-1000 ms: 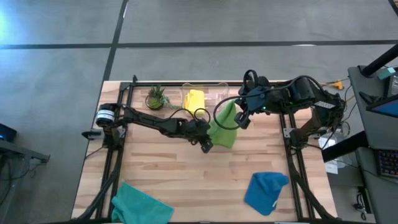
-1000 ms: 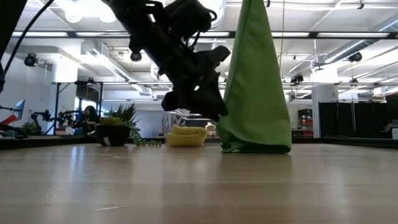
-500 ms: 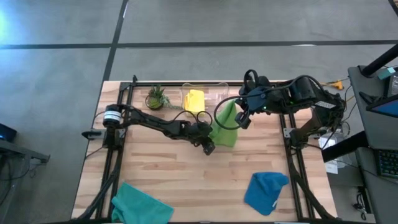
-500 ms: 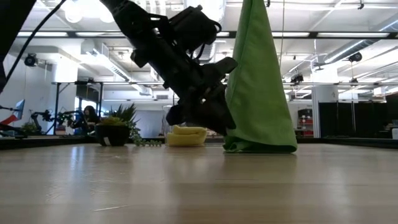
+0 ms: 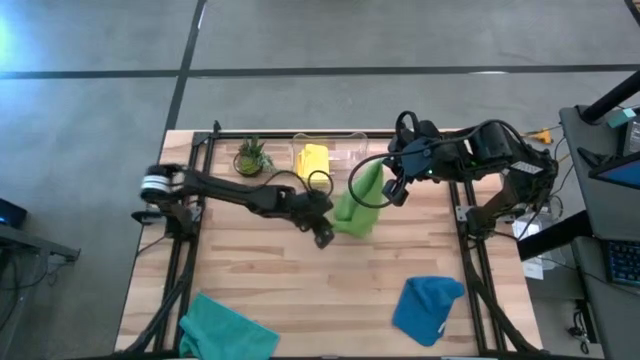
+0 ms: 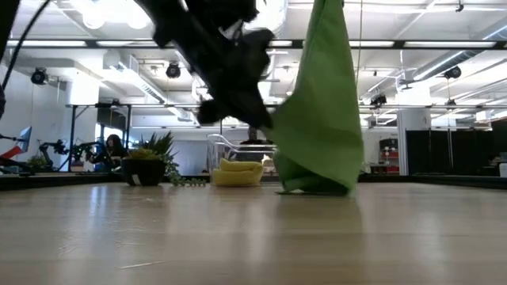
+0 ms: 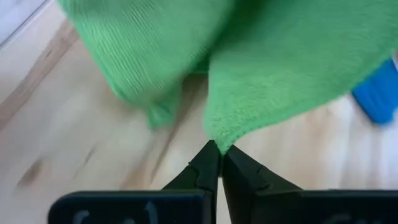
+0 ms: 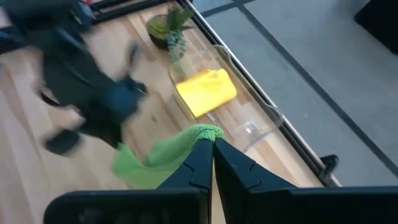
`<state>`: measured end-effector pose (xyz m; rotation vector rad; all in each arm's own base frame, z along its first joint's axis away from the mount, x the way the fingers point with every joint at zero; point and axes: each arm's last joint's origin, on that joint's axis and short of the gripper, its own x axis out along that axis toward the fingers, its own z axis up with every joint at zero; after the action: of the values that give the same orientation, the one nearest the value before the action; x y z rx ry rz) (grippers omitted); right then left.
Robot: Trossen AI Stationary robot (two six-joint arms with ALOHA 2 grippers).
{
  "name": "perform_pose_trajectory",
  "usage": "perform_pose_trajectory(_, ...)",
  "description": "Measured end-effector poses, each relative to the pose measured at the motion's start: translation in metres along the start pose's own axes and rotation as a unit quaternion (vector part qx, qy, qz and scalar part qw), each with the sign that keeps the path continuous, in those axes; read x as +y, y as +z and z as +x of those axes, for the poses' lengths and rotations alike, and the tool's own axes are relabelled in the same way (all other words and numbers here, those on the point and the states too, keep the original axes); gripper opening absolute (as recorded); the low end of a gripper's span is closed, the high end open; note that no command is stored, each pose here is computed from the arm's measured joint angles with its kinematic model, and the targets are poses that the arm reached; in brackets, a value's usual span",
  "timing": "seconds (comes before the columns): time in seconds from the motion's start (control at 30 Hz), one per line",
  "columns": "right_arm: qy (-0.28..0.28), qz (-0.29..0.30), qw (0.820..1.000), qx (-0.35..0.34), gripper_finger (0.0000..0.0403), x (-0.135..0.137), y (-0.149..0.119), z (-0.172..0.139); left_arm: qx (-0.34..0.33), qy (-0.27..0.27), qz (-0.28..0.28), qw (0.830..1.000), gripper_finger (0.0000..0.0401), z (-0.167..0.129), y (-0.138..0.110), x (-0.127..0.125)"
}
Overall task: Fold microfiber towels
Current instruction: Fold the green microfiber towel
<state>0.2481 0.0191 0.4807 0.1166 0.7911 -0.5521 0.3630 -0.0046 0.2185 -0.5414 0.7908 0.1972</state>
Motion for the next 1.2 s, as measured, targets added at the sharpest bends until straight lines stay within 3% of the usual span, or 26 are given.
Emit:
perform_pose_trajectory(0.3,-0.010,-0.010,1.000,0.007,0.0008,-0.005,-0.003,-0.001,-0.034,-0.035,0.051,0.997,0.0000,-0.117,0.001,-0.016)
perform_pose_trajectory(0.47,-0.068,-0.008,0.997,-0.021,0.0008,-0.015,-0.006,-0.006,-0.081,-0.060,0.056,0.993,0.0000,-0.191,-0.006,-0.015)
perform_pose_trajectory(0.67,-0.108,0.006,0.994,-0.013,0.0008,-0.028,-0.018,-0.001,-0.116,0.009,0.044,0.992,0.0000,-0.248,-0.025,0.004)
perform_pose_trajectory(0.77,-0.119,0.023,0.993,-0.014,0.0008,-0.034,-0.029,-0.003,-0.126,0.042,0.022,0.991,0.0000,-0.262,-0.033,0.012)
perform_pose_trajectory(0.87,-0.096,0.043,0.994,-0.007,0.0008,-0.034,-0.040,-0.004,-0.136,0.043,0.018,0.990,0.0000,-0.267,-0.034,0.013)
perform_pose_trajectory(1.03,0.004,0.061,0.998,0.013,0.0008,-0.019,-0.059,-0.010,-0.100,0.010,0.020,0.995,0.0000,-0.258,-0.036,0.005)
perform_pose_trajectory(1.2,0.100,0.076,0.991,0.043,0.0008,0.015,-0.082,-0.014,-0.024,-0.049,0.021,0.998,0.0000,-0.242,-0.043,-0.014)
